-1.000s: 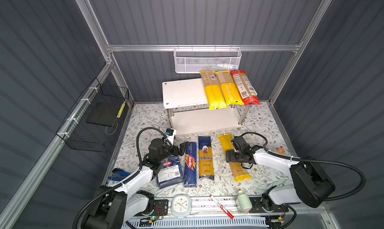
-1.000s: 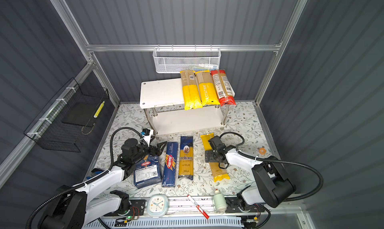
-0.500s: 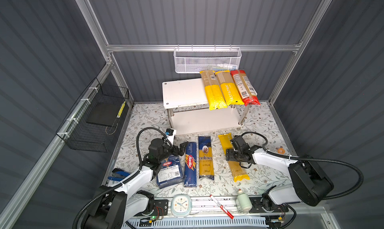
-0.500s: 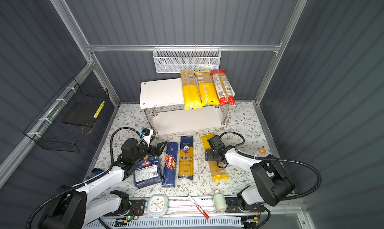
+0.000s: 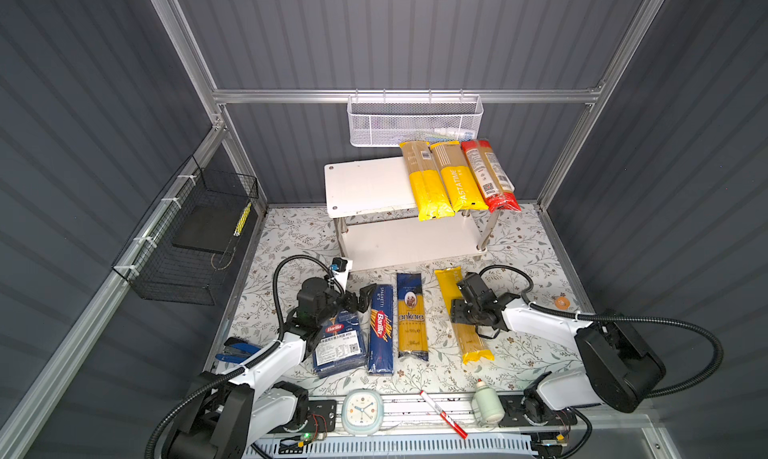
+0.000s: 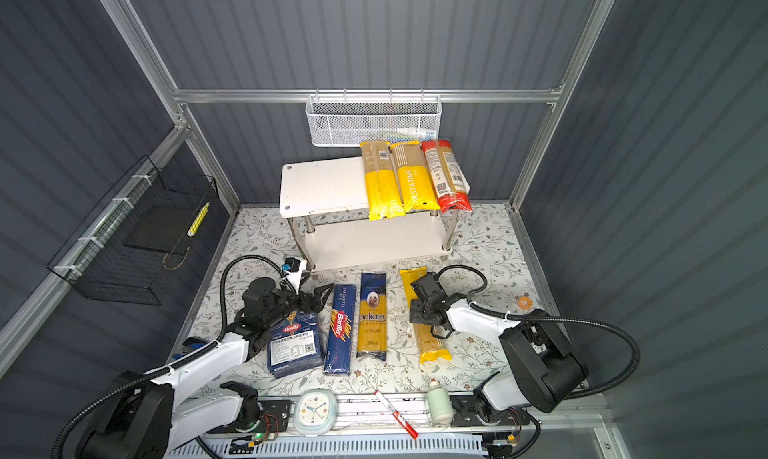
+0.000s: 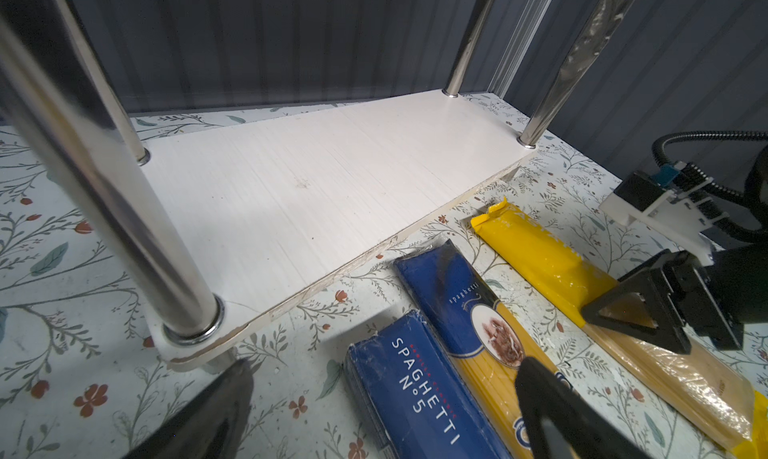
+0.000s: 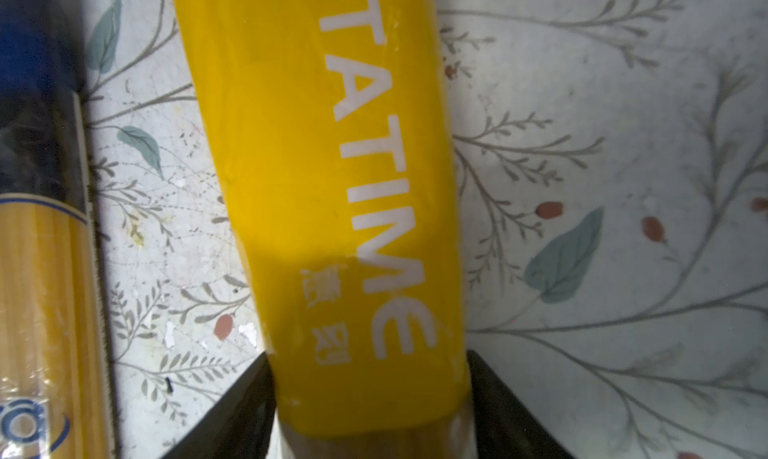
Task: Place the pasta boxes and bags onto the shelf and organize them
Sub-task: 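Lower the right gripper and close it on the yellow Pastatime bag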
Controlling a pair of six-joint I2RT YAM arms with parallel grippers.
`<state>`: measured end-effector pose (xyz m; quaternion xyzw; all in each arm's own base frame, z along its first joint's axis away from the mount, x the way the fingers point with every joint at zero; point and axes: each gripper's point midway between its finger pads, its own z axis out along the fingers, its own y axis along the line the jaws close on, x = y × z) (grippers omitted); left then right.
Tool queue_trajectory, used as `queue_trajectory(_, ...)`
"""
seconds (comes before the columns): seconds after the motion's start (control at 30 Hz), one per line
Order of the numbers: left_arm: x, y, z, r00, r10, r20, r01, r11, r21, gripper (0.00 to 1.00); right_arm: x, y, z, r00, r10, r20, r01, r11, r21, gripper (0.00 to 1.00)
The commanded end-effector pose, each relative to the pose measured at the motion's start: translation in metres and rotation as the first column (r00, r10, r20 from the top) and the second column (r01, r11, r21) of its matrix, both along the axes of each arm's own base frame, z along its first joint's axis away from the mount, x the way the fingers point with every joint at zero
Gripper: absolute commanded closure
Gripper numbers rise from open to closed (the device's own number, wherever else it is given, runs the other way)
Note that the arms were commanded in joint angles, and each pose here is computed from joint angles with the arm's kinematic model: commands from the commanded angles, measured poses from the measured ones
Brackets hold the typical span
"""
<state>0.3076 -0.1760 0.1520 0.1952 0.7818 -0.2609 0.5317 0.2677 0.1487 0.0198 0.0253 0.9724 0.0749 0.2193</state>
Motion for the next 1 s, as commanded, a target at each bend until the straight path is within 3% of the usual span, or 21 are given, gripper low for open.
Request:
queue_trajectory(0.0, 0.0, -0.001, 0.006, 1.0, -0.003, 0.016, 0.003, 1.0, -0.01, 0.01, -0.019, -0.001, -0.012, 0.998, 0.011, -0.065, -0.012, 1.0, -0.007, 0.35)
queue_trajectory(0.97, 0.005, 0.009, 0.004, 0.998, 0.065, 0.0, -0.065, 0.998, 0.015, 0.01, 0.0, 0.013, 0.036, 0.992, 0.008, 0.126, -0.017, 0.997, 0.074, 0.65)
